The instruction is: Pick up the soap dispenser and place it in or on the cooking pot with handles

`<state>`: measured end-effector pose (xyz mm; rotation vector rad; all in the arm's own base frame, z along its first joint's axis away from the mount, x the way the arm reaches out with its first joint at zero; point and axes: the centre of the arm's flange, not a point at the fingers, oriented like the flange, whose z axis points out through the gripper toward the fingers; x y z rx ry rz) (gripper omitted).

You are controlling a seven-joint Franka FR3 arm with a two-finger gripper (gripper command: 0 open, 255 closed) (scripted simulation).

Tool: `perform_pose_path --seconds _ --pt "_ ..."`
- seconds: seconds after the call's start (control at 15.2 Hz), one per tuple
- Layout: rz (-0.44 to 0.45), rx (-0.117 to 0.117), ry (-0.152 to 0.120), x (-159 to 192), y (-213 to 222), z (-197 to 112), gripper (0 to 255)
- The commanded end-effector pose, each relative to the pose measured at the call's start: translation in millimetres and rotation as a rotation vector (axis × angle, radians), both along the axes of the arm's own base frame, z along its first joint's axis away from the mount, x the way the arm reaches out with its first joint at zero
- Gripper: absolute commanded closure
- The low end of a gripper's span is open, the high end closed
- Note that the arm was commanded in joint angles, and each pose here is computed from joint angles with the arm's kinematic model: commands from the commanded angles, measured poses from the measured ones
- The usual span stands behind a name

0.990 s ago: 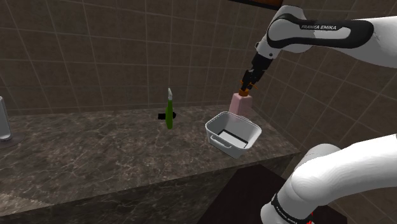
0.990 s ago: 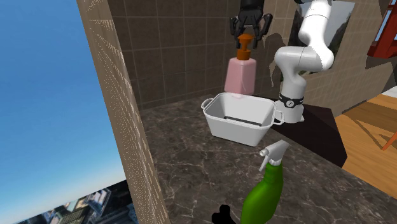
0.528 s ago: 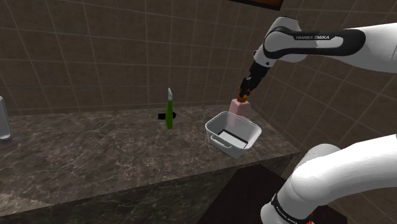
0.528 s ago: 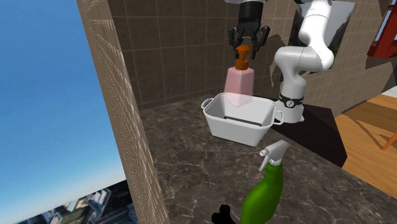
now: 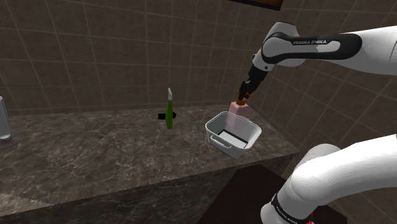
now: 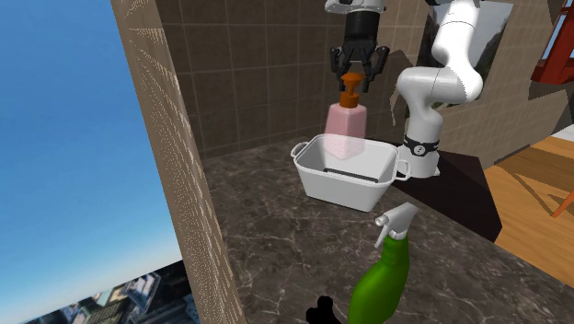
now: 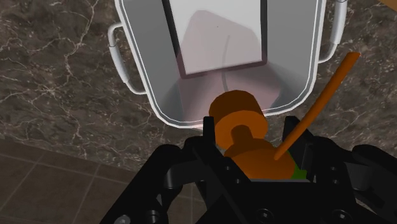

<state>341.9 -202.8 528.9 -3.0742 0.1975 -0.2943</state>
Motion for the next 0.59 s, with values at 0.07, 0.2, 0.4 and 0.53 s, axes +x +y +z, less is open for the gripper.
perform_pose_path --seconds 0.07,0.2,0.4,0.53 --pt "0.0 0.0 0.0 0.0 0.0 0.0 255" --pt "0.0 0.0 0.0 0.0 0.0 0.0 0" --pt "0.0 0.0 0.0 0.0 0.0 0.0 0" --pt "0.0 0.0 0.0 -2.5 -0.5 13.0 0"
